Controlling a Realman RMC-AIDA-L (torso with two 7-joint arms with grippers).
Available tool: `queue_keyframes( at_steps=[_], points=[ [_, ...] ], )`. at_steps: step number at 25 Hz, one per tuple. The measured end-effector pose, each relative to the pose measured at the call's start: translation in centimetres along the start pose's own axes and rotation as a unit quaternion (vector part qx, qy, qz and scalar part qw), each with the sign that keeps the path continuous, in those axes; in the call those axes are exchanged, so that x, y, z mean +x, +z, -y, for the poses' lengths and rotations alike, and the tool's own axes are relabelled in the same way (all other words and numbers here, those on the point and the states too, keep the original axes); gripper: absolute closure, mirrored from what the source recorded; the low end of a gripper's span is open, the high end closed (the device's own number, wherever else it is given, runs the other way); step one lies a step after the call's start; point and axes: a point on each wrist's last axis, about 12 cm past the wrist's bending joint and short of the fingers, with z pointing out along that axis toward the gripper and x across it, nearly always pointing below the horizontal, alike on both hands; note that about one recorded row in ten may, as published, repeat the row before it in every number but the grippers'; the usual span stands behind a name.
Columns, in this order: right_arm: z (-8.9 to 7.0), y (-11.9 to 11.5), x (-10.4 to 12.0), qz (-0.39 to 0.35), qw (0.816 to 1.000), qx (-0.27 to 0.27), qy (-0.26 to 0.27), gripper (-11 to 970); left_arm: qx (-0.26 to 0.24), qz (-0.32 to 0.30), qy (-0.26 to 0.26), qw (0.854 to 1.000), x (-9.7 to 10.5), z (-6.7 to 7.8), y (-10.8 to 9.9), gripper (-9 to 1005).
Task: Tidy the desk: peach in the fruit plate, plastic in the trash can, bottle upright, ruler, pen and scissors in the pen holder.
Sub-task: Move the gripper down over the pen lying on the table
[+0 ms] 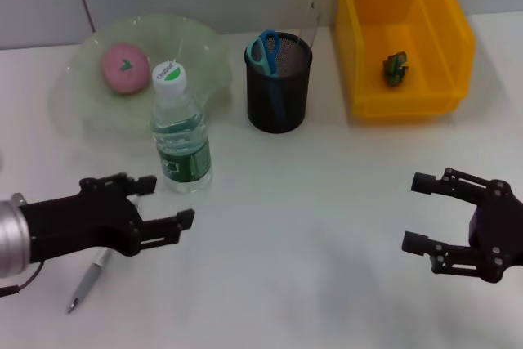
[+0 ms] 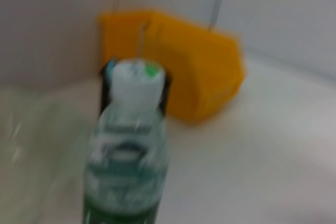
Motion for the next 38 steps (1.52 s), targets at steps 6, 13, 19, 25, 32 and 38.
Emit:
queue_keyframes(
  at_steps=[6, 13, 19, 25, 32, 38],
  points=[
    [0.4, -0.8, -0.1, -0.023, 0.999, 0.016, -0.015, 133, -0.078, -0.114, -0.030, 0.990, -2.4, 1.7, 0.8, 207],
    [0.8, -1.0, 0.4, -0.043, 0.998, 0.038, -0.027, 133, -0.141, -0.166, -0.085, 0.972, -4.3, 1.9, 0.6, 207],
    [1.1, -0.7, 0.7, -0.050, 0.997, 0.048, -0.028, 133, -0.140, -0.248, -0.082, 0.955, -5.3, 2.8, 0.6, 207],
    [1.2, -0.3, 0.7, -0.049, 0.997, 0.048, -0.029, 134, -0.170, -0.305, -0.073, 0.934, -5.1, 2.0, -0.2, 208],
    [1.1, 0.2, 0.9, -0.044, 0.997, 0.051, -0.031, 134, -0.173, -0.338, -0.081, 0.922, -4.4, 1.2, 0.5, 209],
    [1.1, 0.3, 1.0, -0.043, 0.997, 0.051, -0.028, 134, -0.162, -0.357, -0.083, 0.916, -4.0, 0.8, 1.5, 210]
  ],
)
